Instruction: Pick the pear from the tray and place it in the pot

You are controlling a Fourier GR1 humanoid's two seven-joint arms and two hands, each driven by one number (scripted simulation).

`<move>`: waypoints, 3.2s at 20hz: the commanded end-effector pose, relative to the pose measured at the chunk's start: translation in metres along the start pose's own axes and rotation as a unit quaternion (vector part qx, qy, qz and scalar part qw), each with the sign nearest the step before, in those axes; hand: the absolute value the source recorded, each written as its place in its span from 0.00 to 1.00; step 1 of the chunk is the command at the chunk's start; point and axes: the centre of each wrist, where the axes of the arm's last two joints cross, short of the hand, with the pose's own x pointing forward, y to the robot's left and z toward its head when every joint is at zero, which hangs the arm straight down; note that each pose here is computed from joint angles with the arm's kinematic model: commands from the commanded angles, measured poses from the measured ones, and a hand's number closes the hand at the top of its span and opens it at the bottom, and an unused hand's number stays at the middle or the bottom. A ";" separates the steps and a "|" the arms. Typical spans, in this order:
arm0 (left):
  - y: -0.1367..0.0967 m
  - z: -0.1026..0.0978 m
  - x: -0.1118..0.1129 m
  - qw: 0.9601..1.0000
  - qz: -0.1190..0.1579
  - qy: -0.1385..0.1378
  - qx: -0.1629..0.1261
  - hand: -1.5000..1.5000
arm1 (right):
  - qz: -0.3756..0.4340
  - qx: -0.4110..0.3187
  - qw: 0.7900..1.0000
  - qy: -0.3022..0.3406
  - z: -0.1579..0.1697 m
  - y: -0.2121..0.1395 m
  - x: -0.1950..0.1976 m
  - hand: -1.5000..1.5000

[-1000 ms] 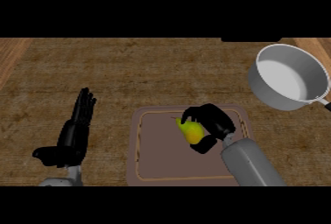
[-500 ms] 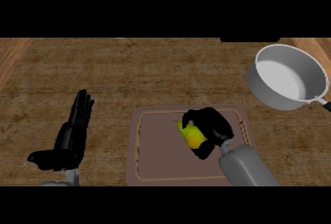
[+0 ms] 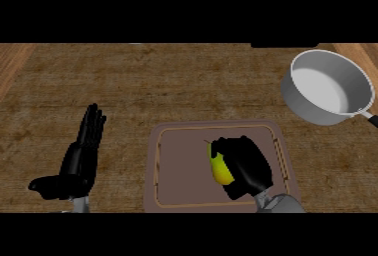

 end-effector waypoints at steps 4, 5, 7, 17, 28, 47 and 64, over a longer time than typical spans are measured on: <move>-0.008 0.005 -0.004 1.000 0.005 0.003 0.002 0.50 | -0.003 -0.148 0.989 -0.007 0.042 -0.037 0.028 1.00; -0.006 -0.001 0.001 1.000 -0.001 -0.006 -0.001 0.50 | 0.004 -0.170 0.985 0.004 0.039 -0.055 0.027 1.00; 0.010 -0.009 0.015 1.000 0.000 -0.004 0.013 0.50 | 0.007 -0.195 0.981 0.010 0.057 -0.073 0.044 1.00; 0.005 -0.020 -0.004 1.000 0.012 -0.004 -0.001 0.50 | 0.032 -0.243 0.961 0.131 0.083 -0.120 0.001 1.00; 0.007 0.000 -0.002 1.000 -0.007 0.000 0.004 0.50 | 0.026 -0.276 0.935 0.219 0.051 -0.157 -0.112 1.00; -0.006 -0.008 0.006 1.000 0.010 -0.006 -0.012 0.50 | 0.005 -0.134 0.953 0.272 0.032 -0.098 -0.276 1.00; -0.003 -0.007 0.002 1.000 0.006 0.000 -0.004 0.50 | -0.281 -0.265 0.897 0.215 0.046 -0.105 -0.314 0.00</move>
